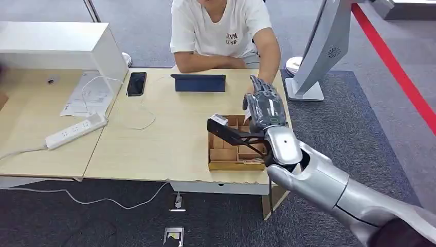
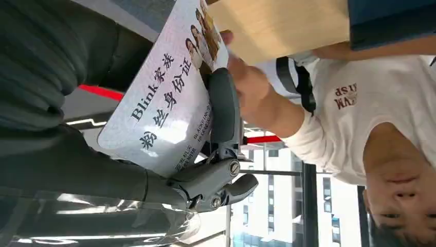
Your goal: Pass the card to the sensor for recognition and then transmit it.
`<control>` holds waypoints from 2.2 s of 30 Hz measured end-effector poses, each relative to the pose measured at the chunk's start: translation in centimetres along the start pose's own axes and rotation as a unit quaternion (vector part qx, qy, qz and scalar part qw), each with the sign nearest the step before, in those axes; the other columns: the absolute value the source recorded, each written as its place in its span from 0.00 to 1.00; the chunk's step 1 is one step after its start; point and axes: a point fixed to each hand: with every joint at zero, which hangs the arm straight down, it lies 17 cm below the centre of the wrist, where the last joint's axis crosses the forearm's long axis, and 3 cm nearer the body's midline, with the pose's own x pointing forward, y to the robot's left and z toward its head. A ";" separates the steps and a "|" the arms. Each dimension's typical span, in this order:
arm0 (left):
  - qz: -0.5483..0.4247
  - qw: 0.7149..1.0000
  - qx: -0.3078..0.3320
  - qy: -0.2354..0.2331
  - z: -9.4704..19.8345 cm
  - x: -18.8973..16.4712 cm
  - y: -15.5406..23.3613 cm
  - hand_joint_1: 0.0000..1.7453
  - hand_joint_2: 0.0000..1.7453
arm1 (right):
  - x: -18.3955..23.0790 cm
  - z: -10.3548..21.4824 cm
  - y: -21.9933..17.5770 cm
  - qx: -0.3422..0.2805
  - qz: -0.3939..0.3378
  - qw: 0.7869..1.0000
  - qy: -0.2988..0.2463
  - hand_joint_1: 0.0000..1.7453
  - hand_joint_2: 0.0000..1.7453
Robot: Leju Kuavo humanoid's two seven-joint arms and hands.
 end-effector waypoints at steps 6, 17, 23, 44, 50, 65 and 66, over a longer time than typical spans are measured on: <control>0.003 1.000 -0.004 0.006 -0.1 -0.5 0.1 0.00 0.00 | 2.6 -0.3 0.3 -0.003 0.013 1.000 -0.021 0.80 1.00; 0.003 1.000 -0.002 0.009 -0.2 -0.8 0.4 0.00 0.00 | 3.1 -0.4 1.7 0.007 0.040 0.999 -0.022 1.00 1.00; 0.008 1.000 -0.001 0.011 -0.2 -0.9 0.4 0.00 0.00 | 1.9 -0.5 2.5 0.012 0.057 0.998 -0.007 0.00 1.00; 0.000 1.000 0.000 0.005 -0.2 -0.7 0.4 0.00 0.00 | -1.0 0.1 -1.0 -0.106 -0.086 0.990 0.027 0.00 1.00; 0.007 1.000 0.006 0.005 -0.1 -1.0 0.5 0.00 0.00 | -0.1 3.1 -0.7 -0.124 -0.211 0.970 0.000 0.00 1.00; -0.006 1.000 0.009 0.007 0.1 -2.1 0.4 0.00 0.00 | 1.3 13.4 5.3 -0.059 -0.337 0.939 -0.029 0.00 1.00; -0.006 1.000 0.009 0.007 0.1 -2.2 0.4 0.00 0.00 | 1.1 13.7 5.5 -0.057 -0.334 0.941 -0.025 0.00 1.00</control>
